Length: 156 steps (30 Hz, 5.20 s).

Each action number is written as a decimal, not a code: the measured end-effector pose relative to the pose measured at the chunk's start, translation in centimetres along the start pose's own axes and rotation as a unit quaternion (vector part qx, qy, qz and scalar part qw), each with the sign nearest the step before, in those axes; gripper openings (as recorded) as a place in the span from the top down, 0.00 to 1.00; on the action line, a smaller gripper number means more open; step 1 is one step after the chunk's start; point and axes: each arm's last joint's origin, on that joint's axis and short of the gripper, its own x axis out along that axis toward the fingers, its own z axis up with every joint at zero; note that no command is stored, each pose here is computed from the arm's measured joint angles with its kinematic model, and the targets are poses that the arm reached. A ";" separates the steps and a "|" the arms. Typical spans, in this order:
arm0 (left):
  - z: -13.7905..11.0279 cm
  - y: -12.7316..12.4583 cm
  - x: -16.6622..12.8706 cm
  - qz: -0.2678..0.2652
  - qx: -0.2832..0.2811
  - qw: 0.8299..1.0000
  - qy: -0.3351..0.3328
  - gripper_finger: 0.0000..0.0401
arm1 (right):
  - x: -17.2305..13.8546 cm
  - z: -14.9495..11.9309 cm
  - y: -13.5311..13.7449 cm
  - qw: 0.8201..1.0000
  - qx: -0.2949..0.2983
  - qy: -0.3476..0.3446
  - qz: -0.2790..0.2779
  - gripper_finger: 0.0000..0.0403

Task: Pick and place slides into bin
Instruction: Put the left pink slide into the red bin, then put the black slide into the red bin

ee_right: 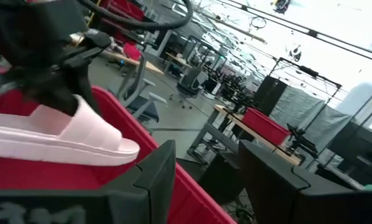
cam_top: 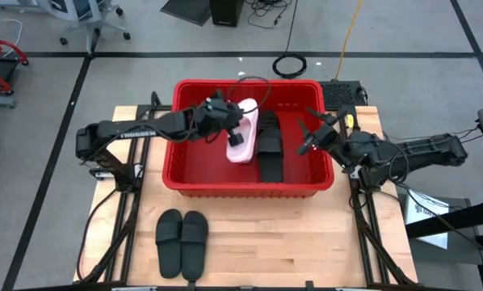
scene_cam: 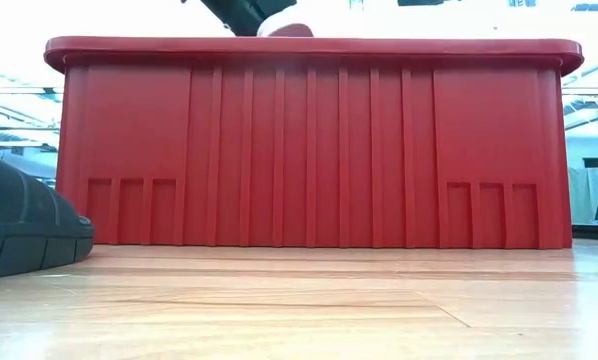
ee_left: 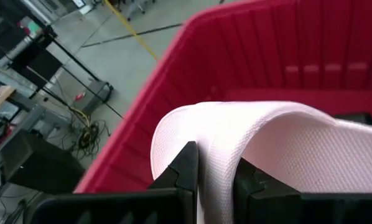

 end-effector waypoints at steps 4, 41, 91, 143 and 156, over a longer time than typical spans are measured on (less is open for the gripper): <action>-1.1 -1.7 0.1 0.009 0.016 1.000 0.011 0.91 | 0.5 -0.3 -0.1 1.000 -0.004 -0.006 0.017 0.59; -10.4 -7.0 2.0 0.026 -0.028 0.999 0.020 0.91 | 5.8 -4.6 -0.4 0.995 0.032 0.000 0.092 0.59; -10.7 -9.6 7.2 0.003 0.017 1.000 0.025 0.91 | 5.7 -5.5 0.1 0.995 0.024 0.013 0.100 0.59; -11.2 -10.4 6.9 -0.033 0.001 0.998 0.049 0.65 | 5.7 -5.8 0.2 0.994 0.031 0.014 0.101 0.59; -10.5 -11.1 5.8 -0.044 0.018 0.998 0.037 0.64 | 5.7 -5.8 0.2 0.994 0.031 0.014 0.101 0.59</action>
